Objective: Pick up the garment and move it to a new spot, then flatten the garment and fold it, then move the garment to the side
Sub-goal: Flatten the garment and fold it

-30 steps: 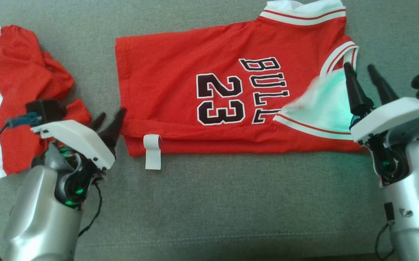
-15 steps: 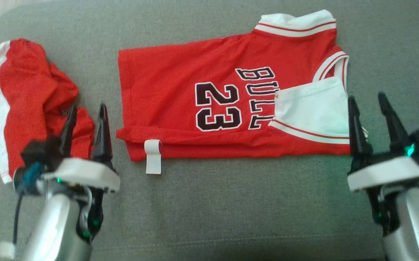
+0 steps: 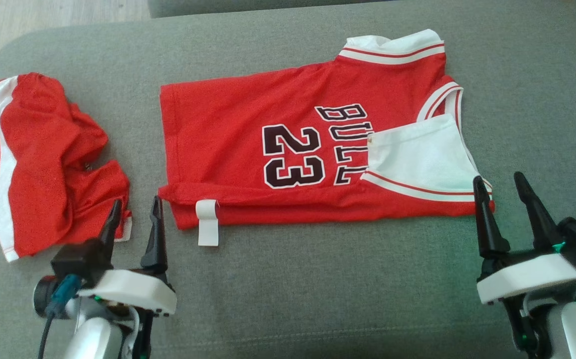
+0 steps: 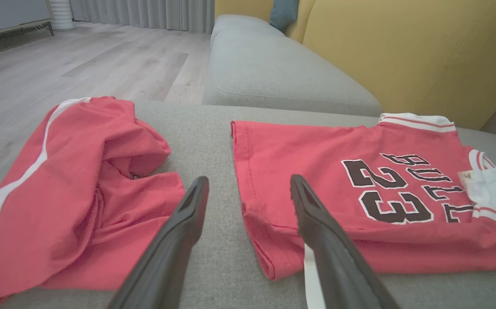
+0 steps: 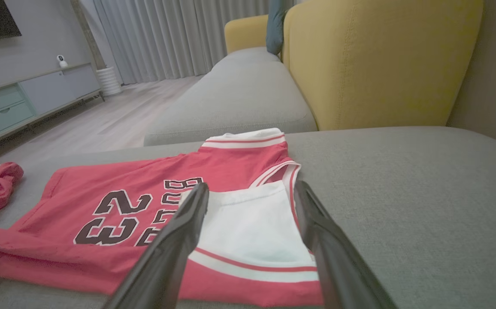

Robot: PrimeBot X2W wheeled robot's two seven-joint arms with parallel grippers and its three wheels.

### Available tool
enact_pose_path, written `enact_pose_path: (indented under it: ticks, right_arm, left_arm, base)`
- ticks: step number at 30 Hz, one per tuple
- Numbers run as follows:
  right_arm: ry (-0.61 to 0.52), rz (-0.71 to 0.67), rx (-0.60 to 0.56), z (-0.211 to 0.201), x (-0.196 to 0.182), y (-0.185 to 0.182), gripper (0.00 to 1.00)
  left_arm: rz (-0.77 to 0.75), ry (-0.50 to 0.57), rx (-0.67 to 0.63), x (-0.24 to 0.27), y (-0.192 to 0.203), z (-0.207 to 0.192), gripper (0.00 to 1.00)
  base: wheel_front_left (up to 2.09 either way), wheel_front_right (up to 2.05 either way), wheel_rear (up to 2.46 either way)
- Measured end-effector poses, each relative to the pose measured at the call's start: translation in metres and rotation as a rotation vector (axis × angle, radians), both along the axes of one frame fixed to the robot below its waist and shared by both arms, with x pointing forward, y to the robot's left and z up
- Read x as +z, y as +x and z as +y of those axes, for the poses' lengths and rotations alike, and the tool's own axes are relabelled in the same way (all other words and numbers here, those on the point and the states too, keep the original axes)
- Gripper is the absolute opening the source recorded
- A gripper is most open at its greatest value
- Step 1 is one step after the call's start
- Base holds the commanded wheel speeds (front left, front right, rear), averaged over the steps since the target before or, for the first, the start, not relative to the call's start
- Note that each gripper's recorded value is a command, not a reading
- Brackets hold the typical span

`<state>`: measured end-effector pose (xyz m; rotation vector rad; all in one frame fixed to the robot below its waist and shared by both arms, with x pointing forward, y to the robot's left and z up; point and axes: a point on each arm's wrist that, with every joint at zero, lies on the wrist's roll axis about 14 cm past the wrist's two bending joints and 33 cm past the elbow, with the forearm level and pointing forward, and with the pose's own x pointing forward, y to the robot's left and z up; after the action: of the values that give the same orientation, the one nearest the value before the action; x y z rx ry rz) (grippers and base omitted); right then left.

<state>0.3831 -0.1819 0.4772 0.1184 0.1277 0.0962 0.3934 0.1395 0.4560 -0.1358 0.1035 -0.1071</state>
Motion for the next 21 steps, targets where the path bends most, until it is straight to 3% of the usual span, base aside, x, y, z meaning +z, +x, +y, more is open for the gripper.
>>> enact_pose_path:
  ticks: [11, 21]
  right_arm:
    - [-0.023, 0.243, -0.048, -0.023, -0.060, -0.008, 1.00]
    - [0.003, 0.387, -0.071, -0.037, -0.093, 0.009, 1.00]
  left_arm:
    - [0.270, -0.024, -0.101, -0.063, -0.012, -0.017, 1.00]
    - [0.376, -0.075, -0.136, -0.091, 0.008, -0.025, 1.00]
  base:
    - [0.00, 0.00, 0.00]
    - [0.00, 0.00, 0.00]
